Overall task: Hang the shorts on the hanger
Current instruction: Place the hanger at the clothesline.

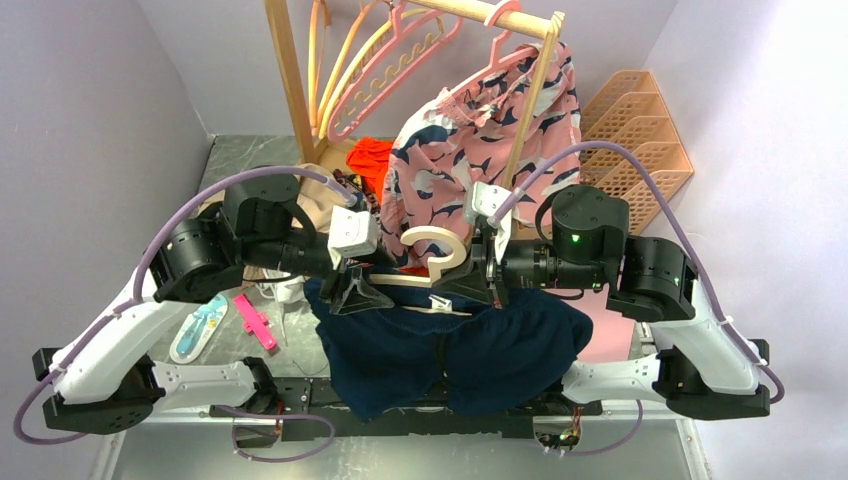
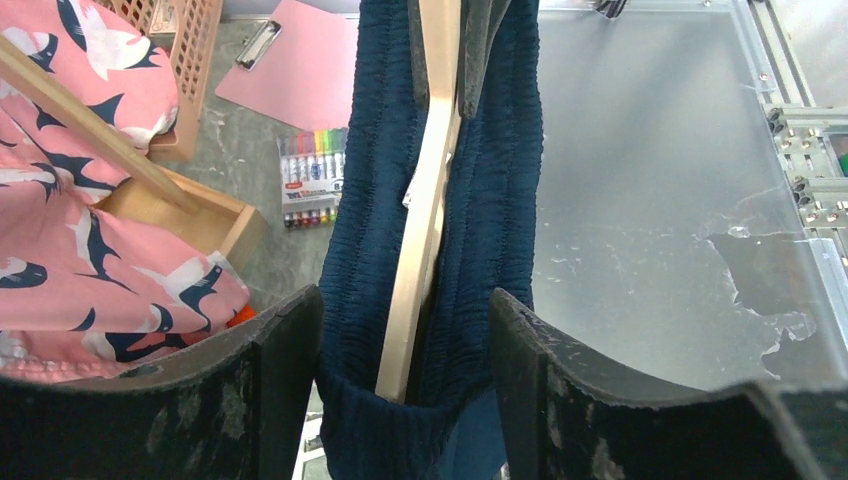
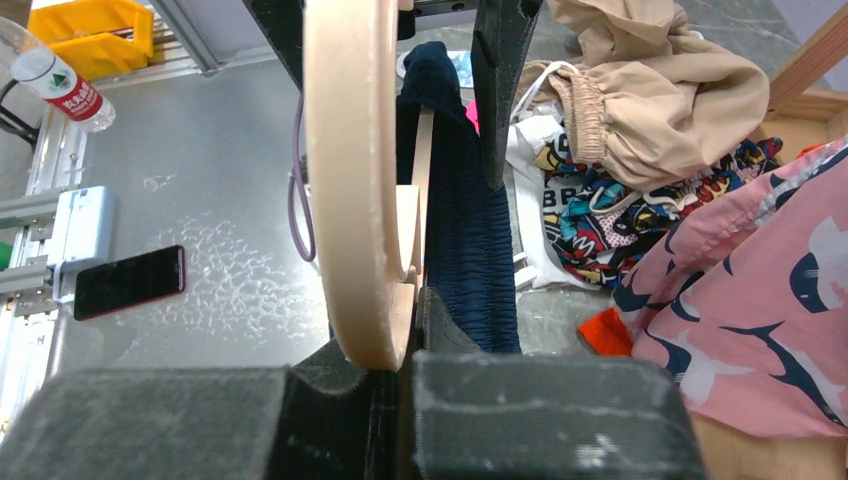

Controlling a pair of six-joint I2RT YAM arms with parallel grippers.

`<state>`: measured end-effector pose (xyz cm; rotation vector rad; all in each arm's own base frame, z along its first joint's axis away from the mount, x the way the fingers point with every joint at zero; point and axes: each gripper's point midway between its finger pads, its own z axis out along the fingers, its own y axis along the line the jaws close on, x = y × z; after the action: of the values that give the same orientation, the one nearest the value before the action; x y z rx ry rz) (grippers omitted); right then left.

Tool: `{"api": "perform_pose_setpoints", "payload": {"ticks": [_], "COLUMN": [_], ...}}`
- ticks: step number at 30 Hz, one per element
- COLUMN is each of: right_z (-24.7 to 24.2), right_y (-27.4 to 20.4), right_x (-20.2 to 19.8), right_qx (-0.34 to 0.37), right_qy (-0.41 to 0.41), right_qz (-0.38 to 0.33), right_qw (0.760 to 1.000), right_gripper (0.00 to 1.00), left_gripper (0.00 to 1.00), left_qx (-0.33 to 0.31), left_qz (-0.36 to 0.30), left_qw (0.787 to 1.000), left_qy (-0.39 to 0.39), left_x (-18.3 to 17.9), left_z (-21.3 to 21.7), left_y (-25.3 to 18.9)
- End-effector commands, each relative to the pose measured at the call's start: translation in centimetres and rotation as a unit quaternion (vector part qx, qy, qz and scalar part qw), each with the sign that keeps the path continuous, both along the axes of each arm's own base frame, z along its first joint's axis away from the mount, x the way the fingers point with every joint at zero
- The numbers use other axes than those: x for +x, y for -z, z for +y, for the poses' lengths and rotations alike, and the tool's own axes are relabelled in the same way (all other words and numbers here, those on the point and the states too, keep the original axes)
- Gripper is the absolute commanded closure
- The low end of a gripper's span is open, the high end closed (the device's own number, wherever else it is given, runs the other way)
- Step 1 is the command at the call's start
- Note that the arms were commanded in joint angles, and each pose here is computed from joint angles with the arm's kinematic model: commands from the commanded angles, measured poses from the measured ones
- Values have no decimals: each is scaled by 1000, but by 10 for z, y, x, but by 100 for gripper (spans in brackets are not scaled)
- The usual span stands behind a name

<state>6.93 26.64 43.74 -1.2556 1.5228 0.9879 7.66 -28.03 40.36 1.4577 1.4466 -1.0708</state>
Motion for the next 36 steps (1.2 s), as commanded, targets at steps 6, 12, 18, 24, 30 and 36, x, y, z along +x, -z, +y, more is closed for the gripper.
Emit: {"api": "perform_pose_setpoints", "payload": {"ticks": [6, 12, 18, 24, 30, 36], "right_z": [6, 6, 8, 8, 7, 11], "right_y": [-27, -26, -27, -27, -31, -31], "right_x": [-5, -5, -5, -5, -6, -8], "right_qx": [54, 55, 57, 60, 68, 73], "right_qy": [-20, -20, -23, -20, -20, -26], "right_qz": [-23, -22, -21, -19, -14, -11], "right_qw": [998, 998, 998, 998, 997, 997], "right_gripper": [100, 100, 100, 100, 82, 100], "left_gripper": [57, 60, 93, 93, 93, 93], "left_qx": [3, 5, -4, -49, -88, -105], "left_qz": [5, 8, 4, -25, -46, -44], "left_qw": [1000, 1000, 1000, 998, 993, 991], "left_qy": [9, 14, 8, -20, -63, -65], "left_x": [2, 1, 3, 7, 13, 7], "left_z": [-8, -11, -12, -4, 9, 16], "left_y": [4, 9, 7, -14, -28, -32]}}
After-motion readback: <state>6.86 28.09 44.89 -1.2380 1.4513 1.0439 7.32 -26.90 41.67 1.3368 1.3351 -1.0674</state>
